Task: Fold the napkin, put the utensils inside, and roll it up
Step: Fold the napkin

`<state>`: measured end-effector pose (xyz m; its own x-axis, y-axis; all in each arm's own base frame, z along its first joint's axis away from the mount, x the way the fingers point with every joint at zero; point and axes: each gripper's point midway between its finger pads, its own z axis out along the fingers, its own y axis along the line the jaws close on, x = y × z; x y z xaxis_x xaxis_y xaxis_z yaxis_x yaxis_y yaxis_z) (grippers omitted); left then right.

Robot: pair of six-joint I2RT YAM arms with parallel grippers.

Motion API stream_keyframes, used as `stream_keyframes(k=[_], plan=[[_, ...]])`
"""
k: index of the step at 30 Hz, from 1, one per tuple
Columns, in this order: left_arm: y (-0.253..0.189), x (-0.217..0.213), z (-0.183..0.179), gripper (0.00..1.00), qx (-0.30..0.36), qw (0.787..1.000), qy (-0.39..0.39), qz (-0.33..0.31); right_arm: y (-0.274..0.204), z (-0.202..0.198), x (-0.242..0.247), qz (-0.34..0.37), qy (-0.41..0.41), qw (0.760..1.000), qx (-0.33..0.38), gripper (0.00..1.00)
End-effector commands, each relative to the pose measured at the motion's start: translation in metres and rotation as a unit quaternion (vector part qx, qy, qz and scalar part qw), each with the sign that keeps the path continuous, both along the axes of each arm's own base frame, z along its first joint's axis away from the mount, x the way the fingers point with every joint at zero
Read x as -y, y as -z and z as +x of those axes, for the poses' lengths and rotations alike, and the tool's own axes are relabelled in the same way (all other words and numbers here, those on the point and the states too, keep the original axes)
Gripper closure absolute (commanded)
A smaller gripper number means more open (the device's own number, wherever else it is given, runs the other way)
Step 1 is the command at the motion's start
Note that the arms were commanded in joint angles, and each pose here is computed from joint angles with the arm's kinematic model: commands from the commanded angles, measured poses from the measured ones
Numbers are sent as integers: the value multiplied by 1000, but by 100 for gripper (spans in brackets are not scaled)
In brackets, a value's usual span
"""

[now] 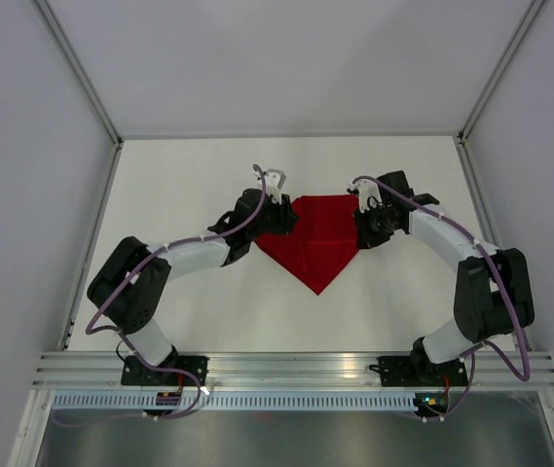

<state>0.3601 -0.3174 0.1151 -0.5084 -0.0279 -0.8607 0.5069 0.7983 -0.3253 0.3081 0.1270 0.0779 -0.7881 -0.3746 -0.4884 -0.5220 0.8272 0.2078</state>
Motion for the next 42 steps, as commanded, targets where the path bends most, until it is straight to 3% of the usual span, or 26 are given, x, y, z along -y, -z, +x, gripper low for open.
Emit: stream_keyframes(k=[1, 6, 16, 29, 42], plan=[[11, -69, 40, 59, -38, 984, -166, 61, 15, 2, 16, -41, 21, 999, -14, 80], [39, -100, 58, 66, -102, 966, -214, 99, 31, 6, 17, -48, 29, 998, -38, 81], [90, -104, 68, 72, -161, 953, -222, 130, 54, 21, 20, -69, 45, 995, -59, 81], [121, -105, 25, 75, -199, 950, -224, 85, 68, 73, 9, -72, 42, 995, -50, 81], [124, -114, -15, 76, -205, 948, -239, 52, 69, 136, -8, -57, 40, 997, -18, 80]])
